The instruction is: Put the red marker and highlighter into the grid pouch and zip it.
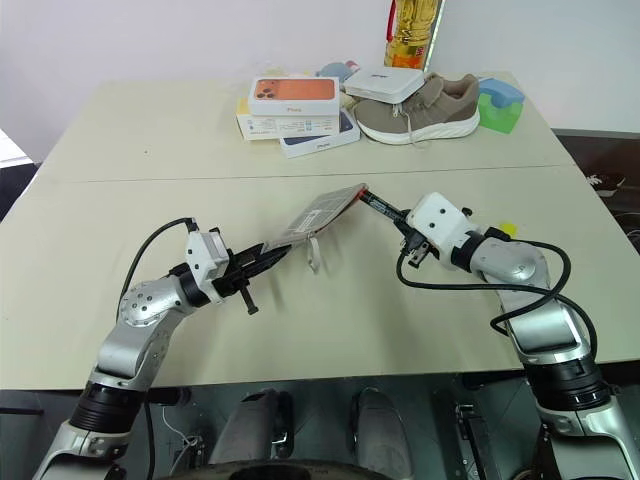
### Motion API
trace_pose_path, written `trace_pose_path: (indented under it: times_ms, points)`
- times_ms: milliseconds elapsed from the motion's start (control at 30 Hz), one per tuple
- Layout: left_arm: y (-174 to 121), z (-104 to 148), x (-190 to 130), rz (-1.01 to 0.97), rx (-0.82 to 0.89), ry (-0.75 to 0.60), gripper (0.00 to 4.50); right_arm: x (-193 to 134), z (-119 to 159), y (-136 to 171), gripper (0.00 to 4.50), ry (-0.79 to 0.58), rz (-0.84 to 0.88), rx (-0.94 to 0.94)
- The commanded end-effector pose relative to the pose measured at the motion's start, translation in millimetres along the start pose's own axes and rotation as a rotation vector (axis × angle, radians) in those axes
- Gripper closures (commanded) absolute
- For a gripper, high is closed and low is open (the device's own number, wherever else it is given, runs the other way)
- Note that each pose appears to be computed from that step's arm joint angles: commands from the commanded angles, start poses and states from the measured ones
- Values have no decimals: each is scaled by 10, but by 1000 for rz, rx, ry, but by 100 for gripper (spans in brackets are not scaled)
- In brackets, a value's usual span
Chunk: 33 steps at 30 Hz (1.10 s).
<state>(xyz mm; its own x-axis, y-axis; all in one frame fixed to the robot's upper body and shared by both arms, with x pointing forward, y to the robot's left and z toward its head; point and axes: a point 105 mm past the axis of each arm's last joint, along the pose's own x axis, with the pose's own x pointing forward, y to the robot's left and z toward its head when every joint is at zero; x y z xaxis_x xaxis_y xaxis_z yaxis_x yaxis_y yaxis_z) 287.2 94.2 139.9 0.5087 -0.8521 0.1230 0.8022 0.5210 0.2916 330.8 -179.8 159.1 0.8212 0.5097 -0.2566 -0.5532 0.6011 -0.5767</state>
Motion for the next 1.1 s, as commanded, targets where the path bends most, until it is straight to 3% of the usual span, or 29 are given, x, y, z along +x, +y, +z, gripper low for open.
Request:
trace_pose_path:
  times_ms: [33, 767, 1100]
  points:
    - [-22, 129, 20, -15, 40, -33, 450, -5, 150, -19, 412, -49, -9, -34]
    - [-11, 131, -19, -18, 21, -22, 450, -75, 335, 178, 412, -76, 130, -170]
    - [261, -175, -451, 114, -134, 38, 450, -99, 289, 148, 412, -57, 130, -165]
